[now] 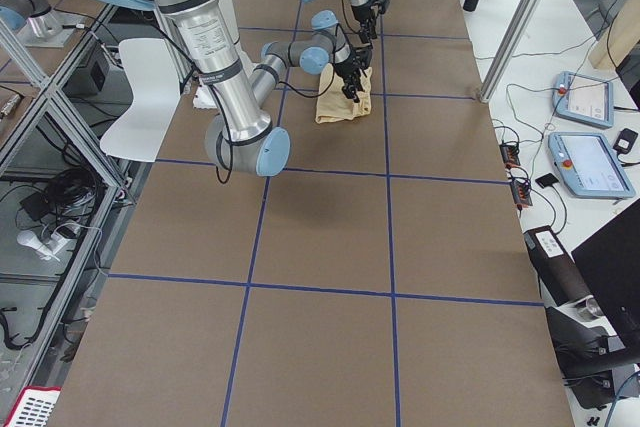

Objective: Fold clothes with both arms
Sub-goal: 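Lift the near edge with both grippers and fold it farther from the robot, then release the shirt and raise both grippers away from it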

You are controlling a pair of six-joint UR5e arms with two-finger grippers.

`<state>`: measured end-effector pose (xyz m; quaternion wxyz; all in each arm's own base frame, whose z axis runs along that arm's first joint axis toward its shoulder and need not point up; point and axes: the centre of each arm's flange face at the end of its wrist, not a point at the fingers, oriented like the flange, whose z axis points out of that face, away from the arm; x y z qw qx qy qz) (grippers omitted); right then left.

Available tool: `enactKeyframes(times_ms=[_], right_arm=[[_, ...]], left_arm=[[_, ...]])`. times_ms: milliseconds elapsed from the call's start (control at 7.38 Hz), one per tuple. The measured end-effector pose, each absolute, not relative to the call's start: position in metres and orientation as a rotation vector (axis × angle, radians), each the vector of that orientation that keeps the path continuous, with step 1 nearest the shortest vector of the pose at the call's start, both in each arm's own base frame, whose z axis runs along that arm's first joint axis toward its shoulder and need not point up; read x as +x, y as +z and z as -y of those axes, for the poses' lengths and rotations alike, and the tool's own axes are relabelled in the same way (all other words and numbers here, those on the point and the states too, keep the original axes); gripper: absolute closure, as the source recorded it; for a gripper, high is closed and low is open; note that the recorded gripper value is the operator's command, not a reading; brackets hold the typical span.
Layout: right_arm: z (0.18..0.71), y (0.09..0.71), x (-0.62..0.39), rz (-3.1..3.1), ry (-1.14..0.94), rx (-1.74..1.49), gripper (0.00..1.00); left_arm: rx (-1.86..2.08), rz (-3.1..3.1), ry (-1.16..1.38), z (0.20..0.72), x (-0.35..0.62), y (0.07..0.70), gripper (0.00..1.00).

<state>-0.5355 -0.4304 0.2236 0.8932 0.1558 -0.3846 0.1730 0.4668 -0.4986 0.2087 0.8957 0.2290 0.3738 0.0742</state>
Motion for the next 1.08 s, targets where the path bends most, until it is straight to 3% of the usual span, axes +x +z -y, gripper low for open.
enactKeyframes(times_ms=[407,678,1084], right_arm=[[0.402,0.189,-0.566,0.842,0.361,0.283,0.0],[0.393,0.211,-0.598,0.757,0.362,0.305,0.0],[0.448,0.248,-0.591,0.624,0.305,0.399,0.0]], left_arm=[[0.486,-0.784,0.212,0.504,0.443,0.226,0.0],[0.484,-0.785,0.21,0.504,0.441,0.229,0.0],[0.484,-0.786,0.209,0.504,0.441,0.229,0.0]])
